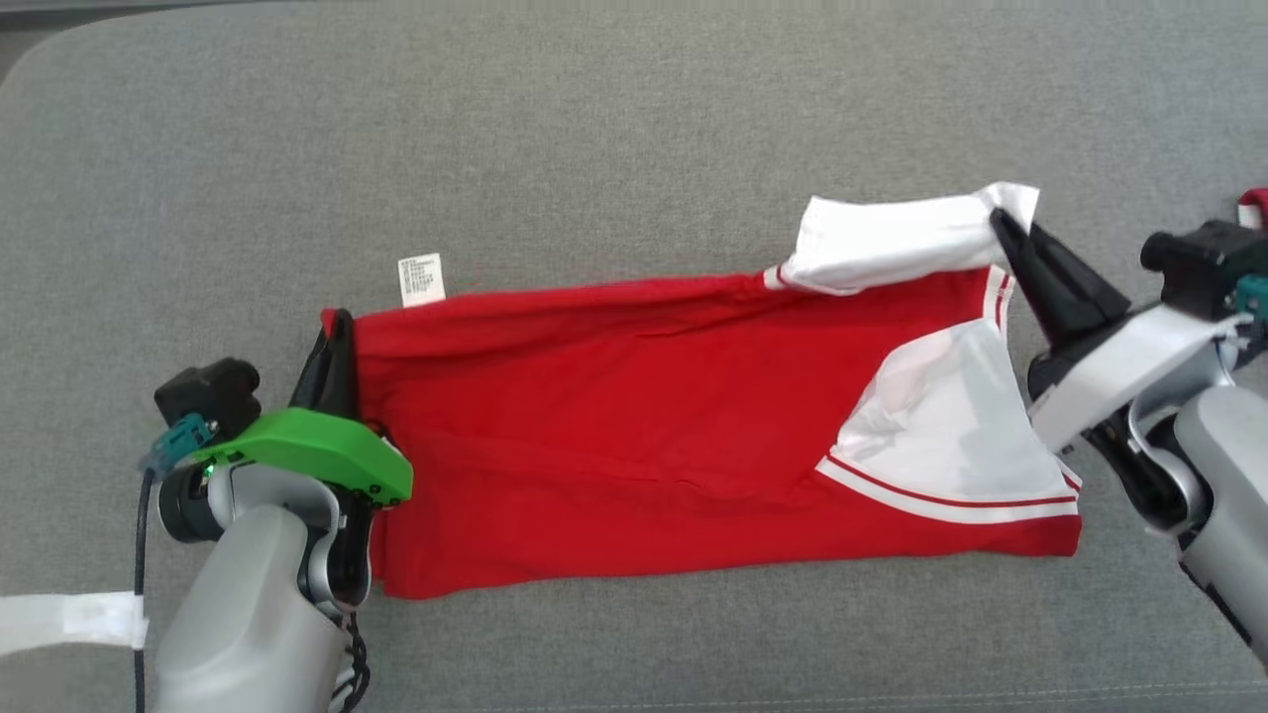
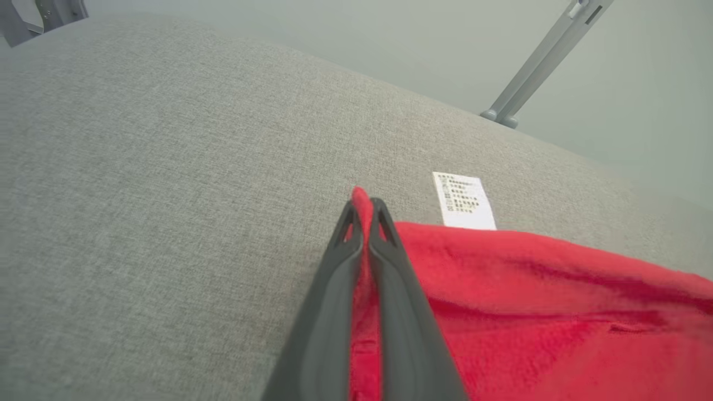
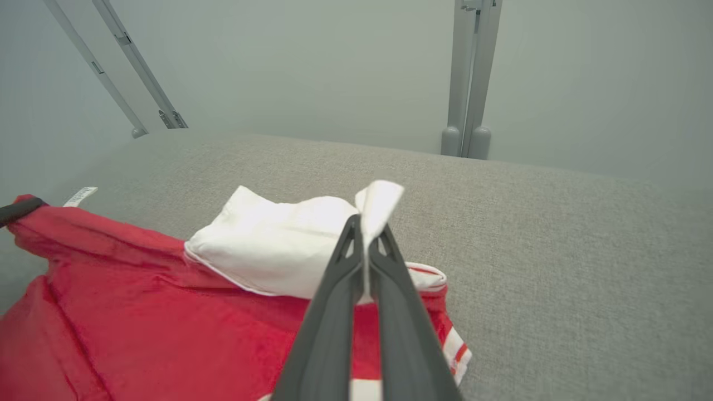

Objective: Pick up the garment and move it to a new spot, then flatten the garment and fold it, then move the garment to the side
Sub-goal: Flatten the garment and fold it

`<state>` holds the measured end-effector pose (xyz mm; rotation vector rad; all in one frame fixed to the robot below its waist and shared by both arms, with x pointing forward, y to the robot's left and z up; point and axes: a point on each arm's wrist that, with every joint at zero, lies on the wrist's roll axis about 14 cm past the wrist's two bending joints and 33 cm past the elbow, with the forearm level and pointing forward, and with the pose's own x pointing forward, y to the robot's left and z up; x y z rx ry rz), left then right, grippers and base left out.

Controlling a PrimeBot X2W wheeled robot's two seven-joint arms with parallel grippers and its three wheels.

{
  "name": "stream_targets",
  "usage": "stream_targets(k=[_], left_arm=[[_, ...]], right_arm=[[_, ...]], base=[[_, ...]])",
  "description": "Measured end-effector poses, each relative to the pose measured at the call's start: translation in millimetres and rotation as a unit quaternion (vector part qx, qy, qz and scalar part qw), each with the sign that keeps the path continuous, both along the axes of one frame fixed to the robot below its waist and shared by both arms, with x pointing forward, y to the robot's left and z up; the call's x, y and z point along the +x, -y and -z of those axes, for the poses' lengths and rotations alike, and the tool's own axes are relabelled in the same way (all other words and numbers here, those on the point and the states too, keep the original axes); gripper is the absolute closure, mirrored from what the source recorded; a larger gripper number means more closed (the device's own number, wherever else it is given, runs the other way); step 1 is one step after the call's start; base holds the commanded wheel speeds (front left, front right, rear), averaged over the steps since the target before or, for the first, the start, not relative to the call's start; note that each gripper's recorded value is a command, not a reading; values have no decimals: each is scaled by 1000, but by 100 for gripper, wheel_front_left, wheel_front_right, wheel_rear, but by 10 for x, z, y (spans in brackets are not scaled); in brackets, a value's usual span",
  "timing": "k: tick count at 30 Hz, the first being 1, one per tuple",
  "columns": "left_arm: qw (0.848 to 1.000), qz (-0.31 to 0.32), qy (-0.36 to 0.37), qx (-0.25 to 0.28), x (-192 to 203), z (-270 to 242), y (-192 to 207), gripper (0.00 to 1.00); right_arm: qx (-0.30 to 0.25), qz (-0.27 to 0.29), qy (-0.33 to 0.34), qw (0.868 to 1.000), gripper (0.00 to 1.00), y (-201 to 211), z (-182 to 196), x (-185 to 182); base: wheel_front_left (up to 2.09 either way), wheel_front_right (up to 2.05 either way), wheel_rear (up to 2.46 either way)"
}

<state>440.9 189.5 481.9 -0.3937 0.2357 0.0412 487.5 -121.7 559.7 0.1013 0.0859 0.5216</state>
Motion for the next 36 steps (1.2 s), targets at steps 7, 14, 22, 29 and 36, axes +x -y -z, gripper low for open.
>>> stream_targets(k=[7,14,22,29,36], left_arm=[[1000,3,-1,-12,-289,35,108,100],[999,-11,-29,-29,-557,210,154,100],[998,-20,-42,-35,-668,288,144,100],[997,-33,-48,-43,-800,333,95,0],[997,-54,-36,-48,-951,268,10,0]], right_arm=[[14,30,-29,999,100,219,157,-551],[22,61,-63,996,100,273,402,-882],[8,74,-76,994,100,257,571,-989],[-41,72,-73,994,0,329,722,-1112],[-64,96,-86,990,0,517,853,-1304]], base=[[0,0,0],[0,0,0],[0,0,0],[0,0,0],[0,0,0]])
